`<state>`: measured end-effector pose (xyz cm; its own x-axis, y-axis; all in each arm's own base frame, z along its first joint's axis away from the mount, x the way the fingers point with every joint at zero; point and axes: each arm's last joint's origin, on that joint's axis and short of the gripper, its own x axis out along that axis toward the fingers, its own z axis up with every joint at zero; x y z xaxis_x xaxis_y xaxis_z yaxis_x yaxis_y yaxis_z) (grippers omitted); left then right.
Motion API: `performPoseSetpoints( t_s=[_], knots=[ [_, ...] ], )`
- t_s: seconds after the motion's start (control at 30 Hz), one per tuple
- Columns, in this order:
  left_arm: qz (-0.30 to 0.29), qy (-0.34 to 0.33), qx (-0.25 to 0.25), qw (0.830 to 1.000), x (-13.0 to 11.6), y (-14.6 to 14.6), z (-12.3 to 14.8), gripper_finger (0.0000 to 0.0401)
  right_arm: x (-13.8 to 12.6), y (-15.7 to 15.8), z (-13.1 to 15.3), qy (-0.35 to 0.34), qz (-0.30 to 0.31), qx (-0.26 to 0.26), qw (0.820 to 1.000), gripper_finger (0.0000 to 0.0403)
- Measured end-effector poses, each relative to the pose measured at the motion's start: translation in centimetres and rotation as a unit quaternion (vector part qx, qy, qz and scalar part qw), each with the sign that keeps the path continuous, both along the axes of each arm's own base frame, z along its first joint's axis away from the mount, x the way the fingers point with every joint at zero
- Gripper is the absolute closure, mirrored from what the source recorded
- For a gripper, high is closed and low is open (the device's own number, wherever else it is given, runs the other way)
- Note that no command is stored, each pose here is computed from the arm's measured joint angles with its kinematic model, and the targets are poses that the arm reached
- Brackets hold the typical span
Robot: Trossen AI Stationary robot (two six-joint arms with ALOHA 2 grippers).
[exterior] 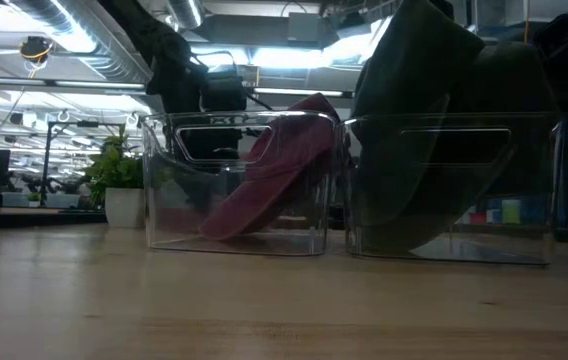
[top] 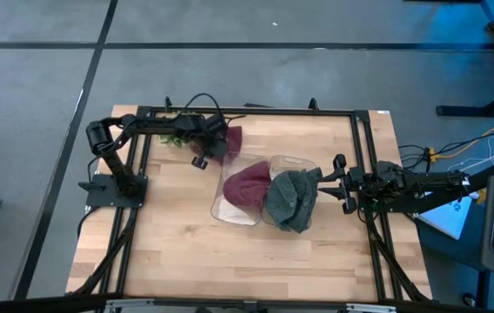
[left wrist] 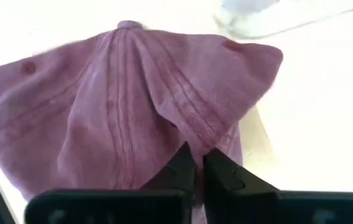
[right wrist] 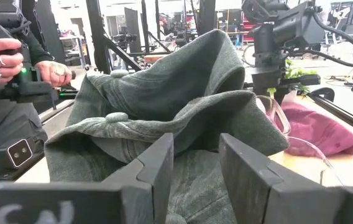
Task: Pick & Place hat
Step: Put the red cap into the left transparent bin
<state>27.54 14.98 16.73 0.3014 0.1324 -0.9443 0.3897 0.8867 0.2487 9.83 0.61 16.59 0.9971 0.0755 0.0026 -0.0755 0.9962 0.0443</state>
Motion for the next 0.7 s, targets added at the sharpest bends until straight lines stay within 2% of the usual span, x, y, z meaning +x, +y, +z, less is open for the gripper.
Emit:
performPoseSetpoints(
  t_s=[0.2, 0.37, 0.7],
  knots=[
    [0.051, -0.019, -0.007, 0.999, -0.6, 0.6, 0.8, 0.0396, 0.0, 0.0, 0.0, 0.0, 0.0, 0.0, 1.0, 0.0272],
    [0.065, -0.073, -0.002, 0.995, -1.1, 1.3, 2.7, 0.0396, 0.0, 0.0, 0.0, 0.0, 0.0, 0.0, 1.0, 0.0272],
    [0.118, -0.199, 0.038, 0.972, -2.2, 2.5, 7.0, 0.0397, 0.0, 0.0, 0.0, 0.0, 0.0, 0.0, 1.0, 0.0272]
  ],
)
